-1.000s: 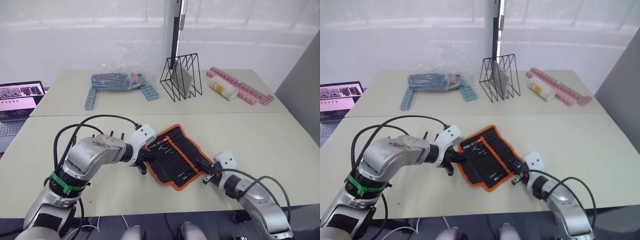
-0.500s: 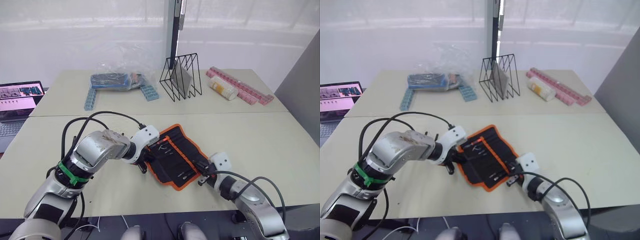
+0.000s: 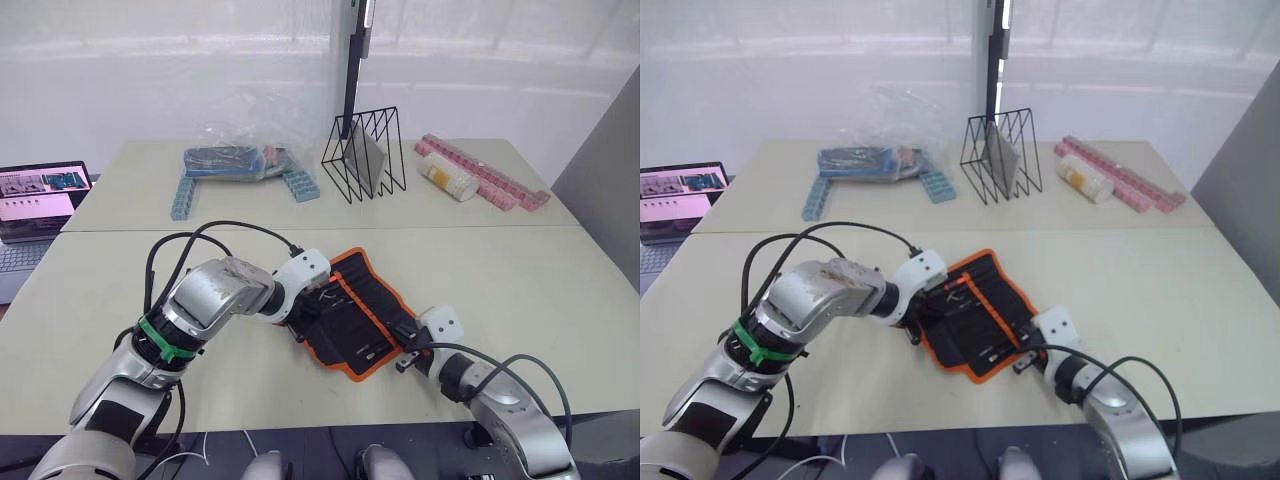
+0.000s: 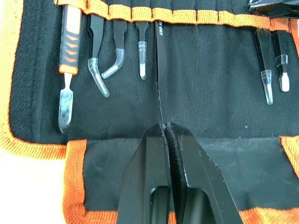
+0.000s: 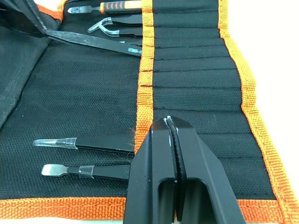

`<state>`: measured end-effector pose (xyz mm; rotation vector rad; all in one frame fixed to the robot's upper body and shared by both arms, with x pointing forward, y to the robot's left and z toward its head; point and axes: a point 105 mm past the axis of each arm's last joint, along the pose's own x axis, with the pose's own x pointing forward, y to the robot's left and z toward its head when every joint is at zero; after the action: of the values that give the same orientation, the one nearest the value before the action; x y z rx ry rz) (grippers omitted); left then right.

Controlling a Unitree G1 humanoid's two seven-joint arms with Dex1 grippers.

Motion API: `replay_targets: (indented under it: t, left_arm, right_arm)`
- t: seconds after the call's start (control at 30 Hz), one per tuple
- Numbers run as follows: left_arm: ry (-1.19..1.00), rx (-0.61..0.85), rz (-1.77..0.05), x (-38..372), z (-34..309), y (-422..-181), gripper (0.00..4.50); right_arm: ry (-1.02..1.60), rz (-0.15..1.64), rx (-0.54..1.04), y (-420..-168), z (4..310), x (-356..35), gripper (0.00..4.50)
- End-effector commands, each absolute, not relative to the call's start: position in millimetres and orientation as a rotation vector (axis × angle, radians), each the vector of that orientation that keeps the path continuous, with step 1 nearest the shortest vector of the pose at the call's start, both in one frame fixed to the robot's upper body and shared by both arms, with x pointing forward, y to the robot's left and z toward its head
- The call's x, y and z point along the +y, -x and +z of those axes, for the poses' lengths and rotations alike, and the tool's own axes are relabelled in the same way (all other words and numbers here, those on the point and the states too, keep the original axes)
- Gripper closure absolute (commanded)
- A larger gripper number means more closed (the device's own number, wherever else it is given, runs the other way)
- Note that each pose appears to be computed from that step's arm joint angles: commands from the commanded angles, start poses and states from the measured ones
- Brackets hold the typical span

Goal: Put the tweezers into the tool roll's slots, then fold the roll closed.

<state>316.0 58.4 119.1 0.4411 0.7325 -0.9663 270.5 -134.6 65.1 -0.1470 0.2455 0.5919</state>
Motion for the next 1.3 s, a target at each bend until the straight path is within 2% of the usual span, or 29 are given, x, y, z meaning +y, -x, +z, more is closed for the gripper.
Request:
replay_targets:
  t: [0.03, 0.4, 0.7, 1.13, 1.3]
  left_arm:
    - [-0.473, 0.667, -0.983, 47, 128, -322, 4.50]
    - [-0.490, 0.608, -0.997, 27, 126, -339, 4.50]
    - [-0.530, 0.552, -0.989, 10, 113, -357, 4.50]
    - [-0.562, 0.481, -1.012, 4, 111, -363, 4.50]
    - [-0.572, 0.462, -1.008, 14, 120, -364, 2.88]
  right_arm:
    - [0.126, 0.646, 0.366, -256, 39, -125, 4.47]
    - [0.123, 0.649, 0.370, -254, 37, -123, 4.47]
    - [0.122, 0.652, 0.376, -249, 34, -120, 4.47]
    - [0.121, 0.640, 0.393, -242, 29, -121, 4.47]
    - [0.126, 0.626, 0.401, -244, 27, -123, 4.50]
